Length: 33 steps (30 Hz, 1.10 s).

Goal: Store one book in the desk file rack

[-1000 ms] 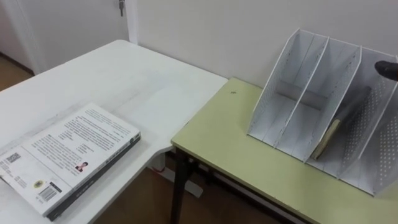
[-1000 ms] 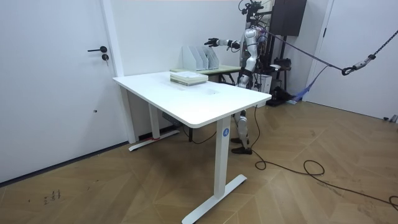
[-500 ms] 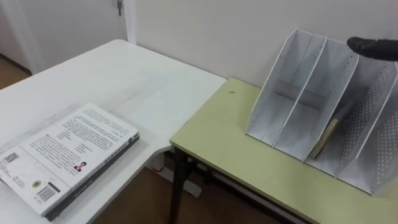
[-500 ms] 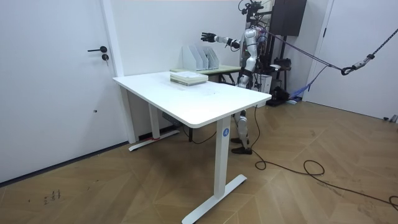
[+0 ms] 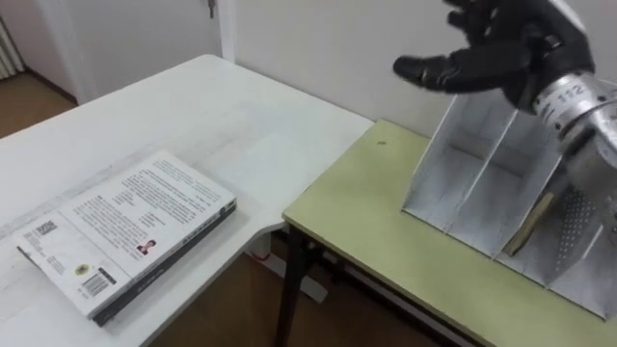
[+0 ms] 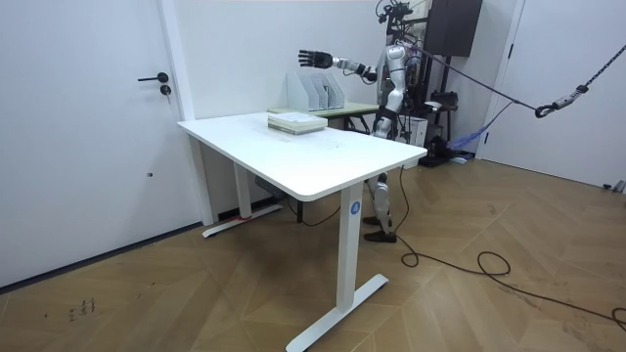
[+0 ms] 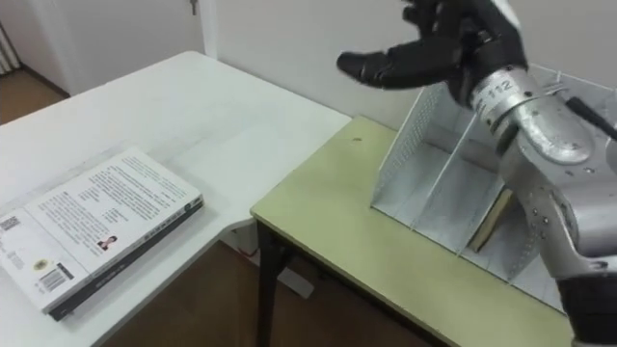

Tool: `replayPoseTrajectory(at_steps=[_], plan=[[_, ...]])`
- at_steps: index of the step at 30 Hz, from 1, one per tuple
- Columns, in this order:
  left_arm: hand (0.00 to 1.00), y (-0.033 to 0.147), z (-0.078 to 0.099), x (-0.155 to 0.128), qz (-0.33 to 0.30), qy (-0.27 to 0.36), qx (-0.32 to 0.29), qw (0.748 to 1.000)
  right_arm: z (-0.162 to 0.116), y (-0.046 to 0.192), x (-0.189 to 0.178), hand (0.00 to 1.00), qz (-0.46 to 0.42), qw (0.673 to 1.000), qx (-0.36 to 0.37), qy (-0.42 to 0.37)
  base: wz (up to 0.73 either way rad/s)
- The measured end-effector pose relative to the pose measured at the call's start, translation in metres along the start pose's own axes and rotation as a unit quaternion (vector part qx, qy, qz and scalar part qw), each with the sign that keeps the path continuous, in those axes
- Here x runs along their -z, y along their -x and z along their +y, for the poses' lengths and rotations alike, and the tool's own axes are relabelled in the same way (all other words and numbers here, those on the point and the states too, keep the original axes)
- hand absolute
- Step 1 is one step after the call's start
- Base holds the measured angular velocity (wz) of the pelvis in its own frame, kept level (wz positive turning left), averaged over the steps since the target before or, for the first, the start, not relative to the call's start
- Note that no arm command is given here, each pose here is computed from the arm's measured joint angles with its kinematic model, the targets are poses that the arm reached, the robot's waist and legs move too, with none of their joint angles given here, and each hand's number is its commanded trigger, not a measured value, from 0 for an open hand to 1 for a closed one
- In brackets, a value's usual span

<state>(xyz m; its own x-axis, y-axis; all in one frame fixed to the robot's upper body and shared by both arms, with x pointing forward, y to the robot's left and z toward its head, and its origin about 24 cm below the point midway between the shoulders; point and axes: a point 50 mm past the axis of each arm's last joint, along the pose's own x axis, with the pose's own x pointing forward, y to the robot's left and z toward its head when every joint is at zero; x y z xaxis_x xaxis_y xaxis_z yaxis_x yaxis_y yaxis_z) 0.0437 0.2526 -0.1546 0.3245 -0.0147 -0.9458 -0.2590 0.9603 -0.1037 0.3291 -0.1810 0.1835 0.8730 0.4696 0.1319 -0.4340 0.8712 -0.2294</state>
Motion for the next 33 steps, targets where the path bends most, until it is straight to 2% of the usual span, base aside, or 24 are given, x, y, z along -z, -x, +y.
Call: replayPoseTrajectory(at_steps=[2, 5, 9, 11, 16, 21, 23, 26, 29, 33], plan=[[0.00, -0.001, -0.001, -0.005, 0.001, -0.010, 0.004, 1.000, 0.020, 0.001, 0.011, 0.00, 0.021, 0.997, -0.075, 0.002, 0.00], [0.00, -0.002, 0.000, -0.009, 0.004, -0.019, 0.009, 1.000, 0.035, 0.003, 0.021, 0.00, 0.042, 0.989, -0.143, 0.015, 0.00], [0.00, -0.002, 0.001, -0.009, 0.006, -0.025, 0.012, 1.000, 0.052, 0.016, 0.046, 0.00, 0.079, 0.976, -0.202, -0.011, 0.01], [0.00, -0.003, 0.000, -0.012, 0.008, -0.028, 0.013, 0.999, 0.065, 0.028, 0.067, 0.00, 0.110, 0.965, -0.237, -0.033, 0.06], [0.00, -0.006, -0.004, -0.013, 0.012, -0.024, 0.016, 1.000, 0.085, 0.069, 0.125, 0.00, 0.218, 0.941, -0.247, -0.080, 0.09], [0.00, -0.008, -0.010, -0.013, 0.011, -0.025, 0.020, 0.999, 0.104, 0.129, 0.194, 0.00, 0.374, 0.894, -0.221, -0.113, 0.00], [0.00, -0.010, -0.016, -0.009, 0.009, -0.020, 0.019, 1.000, 0.111, 0.168, 0.223, 0.00, 0.451, 0.863, -0.185, -0.132, 0.00], [0.00, -0.010, -0.019, -0.005, 0.007, -0.016, 0.015, 1.000, 0.115, 0.203, 0.244, 0.00, 0.510, 0.835, -0.142, -0.149, 0.05], [0.00, -0.010, -0.018, -0.001, 0.005, -0.018, 0.004, 1.000, 0.122, 0.249, 0.266, 0.00, 0.577, 0.794, -0.059, -0.183, 0.08], [0.00, -0.010, -0.018, 0.004, 0.003, -0.020, -0.010, 1.000, 0.132, 0.285, 0.276, 0.00, 0.618, 0.758, 0.021, -0.208, 0.04]])
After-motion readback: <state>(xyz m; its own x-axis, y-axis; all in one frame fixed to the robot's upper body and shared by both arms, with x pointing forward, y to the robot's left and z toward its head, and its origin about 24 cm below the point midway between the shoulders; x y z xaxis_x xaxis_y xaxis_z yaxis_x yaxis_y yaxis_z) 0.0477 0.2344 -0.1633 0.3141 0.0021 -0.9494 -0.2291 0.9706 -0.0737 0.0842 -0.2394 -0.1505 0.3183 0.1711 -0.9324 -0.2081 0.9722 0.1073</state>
